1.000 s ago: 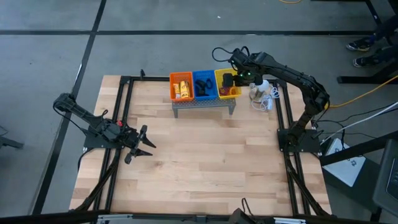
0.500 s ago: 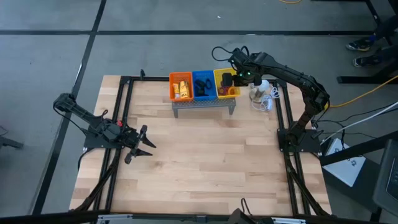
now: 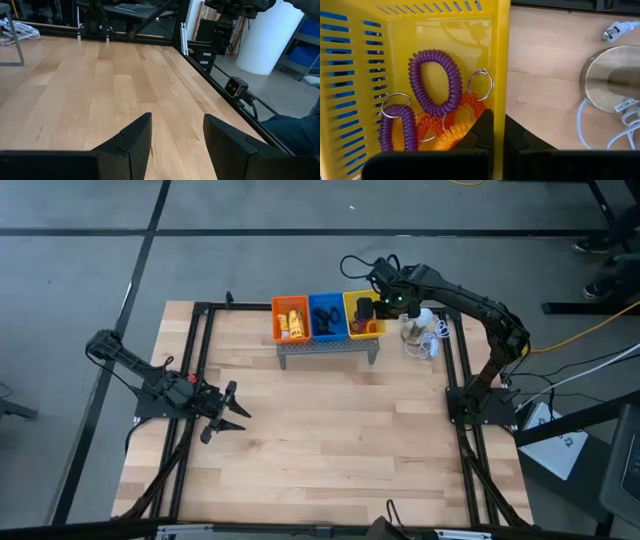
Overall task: Pick & Place Office Desk Supplies
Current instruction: Put the yellow bin onto the shelf, then return to Home Position
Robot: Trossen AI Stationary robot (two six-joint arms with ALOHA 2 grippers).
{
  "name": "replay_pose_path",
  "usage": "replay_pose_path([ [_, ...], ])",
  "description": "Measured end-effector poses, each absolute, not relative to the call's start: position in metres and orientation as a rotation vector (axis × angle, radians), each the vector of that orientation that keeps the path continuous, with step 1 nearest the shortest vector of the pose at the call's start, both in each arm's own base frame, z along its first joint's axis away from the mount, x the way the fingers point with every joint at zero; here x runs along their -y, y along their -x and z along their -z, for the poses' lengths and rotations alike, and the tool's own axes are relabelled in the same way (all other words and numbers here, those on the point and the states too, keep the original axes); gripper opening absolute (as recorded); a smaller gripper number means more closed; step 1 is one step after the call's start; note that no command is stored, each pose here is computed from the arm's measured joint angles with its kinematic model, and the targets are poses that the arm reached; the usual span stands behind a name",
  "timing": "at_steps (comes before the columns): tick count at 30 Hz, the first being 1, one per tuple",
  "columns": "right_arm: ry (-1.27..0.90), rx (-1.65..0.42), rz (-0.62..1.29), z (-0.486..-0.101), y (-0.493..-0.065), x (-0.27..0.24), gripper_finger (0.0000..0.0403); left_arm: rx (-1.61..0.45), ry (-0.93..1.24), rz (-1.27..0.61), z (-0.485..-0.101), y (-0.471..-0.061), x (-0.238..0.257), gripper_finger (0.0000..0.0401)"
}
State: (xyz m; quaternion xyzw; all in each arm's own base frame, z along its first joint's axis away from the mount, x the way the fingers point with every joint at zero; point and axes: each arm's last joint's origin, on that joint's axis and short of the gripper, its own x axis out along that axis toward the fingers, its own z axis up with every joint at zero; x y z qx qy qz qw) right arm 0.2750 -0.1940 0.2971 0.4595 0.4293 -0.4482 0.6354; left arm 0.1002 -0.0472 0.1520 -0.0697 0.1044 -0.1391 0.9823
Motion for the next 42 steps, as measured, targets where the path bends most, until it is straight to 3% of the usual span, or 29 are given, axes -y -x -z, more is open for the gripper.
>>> replay_pose_path([
  [26,-1.031,-0.971,1.033,-0.2974,-0.2779,0.1914,0.0015,-0.21,0.141,0.279,-0.1521,-0.1003,0.0472,0.0173],
  [31,-1.027,-0.971,1.033,-0.2974,-0.278,0.1915,0.0045,-0.21,0.14,0.28,-0.152,-0.1002,0.0472,0.0173],
  [42,-0.988,-0.966,1.059,-0.2975,-0.2776,0.1926,0.0155,-0.21,0.141,0.28,-0.1521,-0.1002,0.0473,0.0173],
])
